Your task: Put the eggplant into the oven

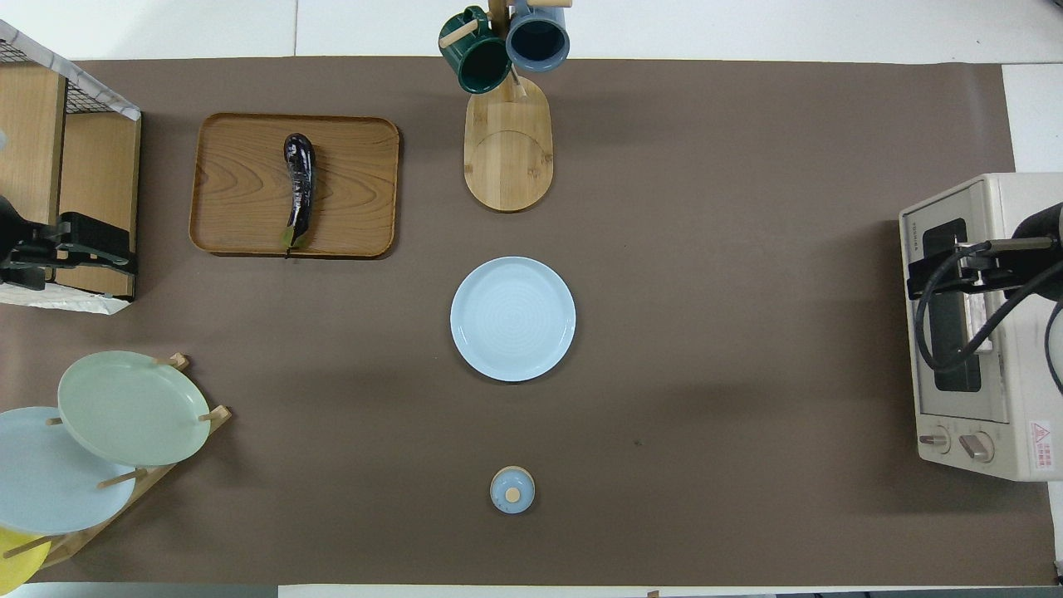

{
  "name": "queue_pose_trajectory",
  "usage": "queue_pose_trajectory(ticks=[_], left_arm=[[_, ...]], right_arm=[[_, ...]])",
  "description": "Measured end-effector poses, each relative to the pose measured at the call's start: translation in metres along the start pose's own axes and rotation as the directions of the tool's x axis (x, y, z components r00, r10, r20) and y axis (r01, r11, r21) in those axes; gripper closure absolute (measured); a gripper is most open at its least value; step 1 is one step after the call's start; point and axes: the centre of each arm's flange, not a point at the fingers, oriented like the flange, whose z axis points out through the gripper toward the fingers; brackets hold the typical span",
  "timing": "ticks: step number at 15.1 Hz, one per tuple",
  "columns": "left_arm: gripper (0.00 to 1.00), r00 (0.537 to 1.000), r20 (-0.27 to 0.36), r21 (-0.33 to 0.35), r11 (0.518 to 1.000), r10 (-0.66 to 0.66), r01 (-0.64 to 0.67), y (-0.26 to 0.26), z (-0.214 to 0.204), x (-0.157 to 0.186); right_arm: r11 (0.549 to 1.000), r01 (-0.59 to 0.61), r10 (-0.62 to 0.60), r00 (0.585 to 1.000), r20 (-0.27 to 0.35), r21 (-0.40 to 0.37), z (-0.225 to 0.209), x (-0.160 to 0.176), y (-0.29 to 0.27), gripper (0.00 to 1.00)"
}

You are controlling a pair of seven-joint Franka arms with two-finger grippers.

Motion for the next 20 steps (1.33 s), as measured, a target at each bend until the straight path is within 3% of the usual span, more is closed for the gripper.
queue_pose_trajectory(ticks=[16,20], left_arm=[[0.00,1.000,-0.001,0.000,1.000,0.006,-0.006,0.0034,0.0000,-0.0003],[0.00,0.998,-0.063,-0.007,1.000,0.008,-0.008,0.0055,-0.0015,0.0073]], right_arm=[[1.000,0.000,0.000,1.000,0.000,0.000,0.0000,0.0000,0.0000,0.00],[1.000,0.000,0.000,1.000,0.000,0.000,0.0000,0.0000,0.0000,0.00]])
